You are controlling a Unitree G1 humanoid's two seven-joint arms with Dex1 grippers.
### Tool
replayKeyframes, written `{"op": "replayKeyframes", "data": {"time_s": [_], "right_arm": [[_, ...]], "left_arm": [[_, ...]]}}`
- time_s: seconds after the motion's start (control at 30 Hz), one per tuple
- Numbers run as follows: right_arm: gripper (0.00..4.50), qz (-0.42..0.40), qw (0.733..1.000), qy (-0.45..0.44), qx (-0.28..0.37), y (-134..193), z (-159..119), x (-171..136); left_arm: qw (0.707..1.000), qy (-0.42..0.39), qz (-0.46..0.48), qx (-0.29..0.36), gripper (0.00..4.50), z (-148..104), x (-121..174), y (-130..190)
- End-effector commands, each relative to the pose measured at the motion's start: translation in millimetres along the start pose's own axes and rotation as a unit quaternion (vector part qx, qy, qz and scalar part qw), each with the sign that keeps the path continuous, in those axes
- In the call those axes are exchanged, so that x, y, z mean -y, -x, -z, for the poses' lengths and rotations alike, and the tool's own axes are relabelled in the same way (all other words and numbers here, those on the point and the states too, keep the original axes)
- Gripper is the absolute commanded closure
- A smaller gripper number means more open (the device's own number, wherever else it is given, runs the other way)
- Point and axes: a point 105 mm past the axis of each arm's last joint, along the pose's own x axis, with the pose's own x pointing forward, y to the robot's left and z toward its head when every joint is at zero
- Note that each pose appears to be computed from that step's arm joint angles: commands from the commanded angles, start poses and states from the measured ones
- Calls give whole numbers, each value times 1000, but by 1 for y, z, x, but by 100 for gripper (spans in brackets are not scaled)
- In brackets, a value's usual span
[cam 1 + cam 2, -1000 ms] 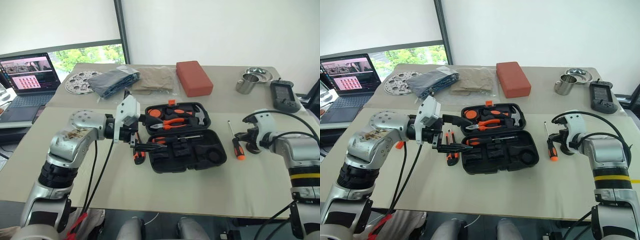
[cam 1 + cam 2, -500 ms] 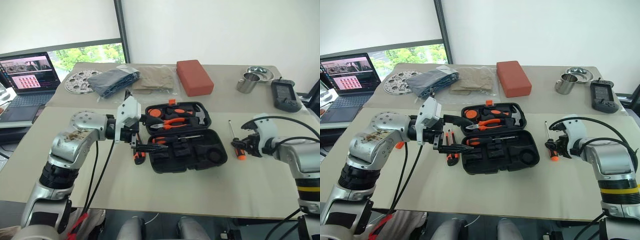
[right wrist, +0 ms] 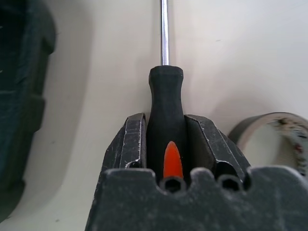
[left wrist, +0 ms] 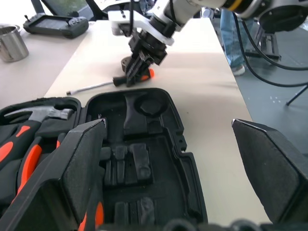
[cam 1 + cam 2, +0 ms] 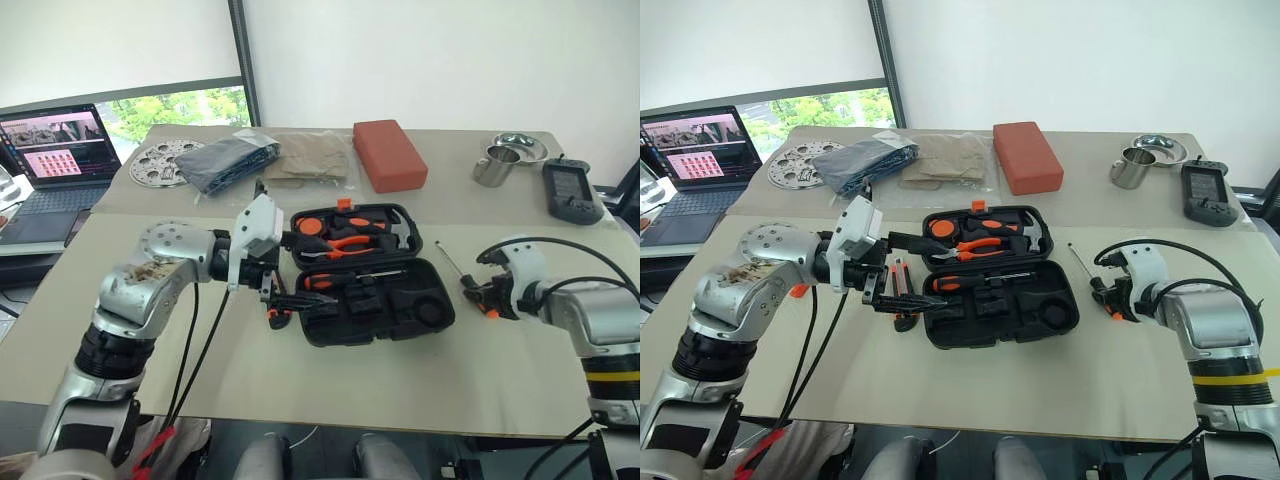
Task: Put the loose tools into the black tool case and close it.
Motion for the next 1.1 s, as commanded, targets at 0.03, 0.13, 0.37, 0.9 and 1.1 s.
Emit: {"op": "replayKeyframes", "data": {"time_s": [0.03,0.13,0.37,0.9,1.1], "right_arm": [[360,31,993,40,105,22,-55,14],[360,-34,969,152,193,30,-93,-14],[360,-221,857,409,224,17,-73,-73],[360,-336,705,604,158,-8,-67,-87],[360,-353,694,603,174,-10,-73,-101]], "left_arm": [[1000,-13,-16,14,0,-11,-1,10],[999,8,-45,26,0,-12,-2,23],[995,43,-92,18,0,-10,11,48],[990,54,-131,-7,0,-7,29,57],[990,54,-131,-9,0,-6,29,56]]}}
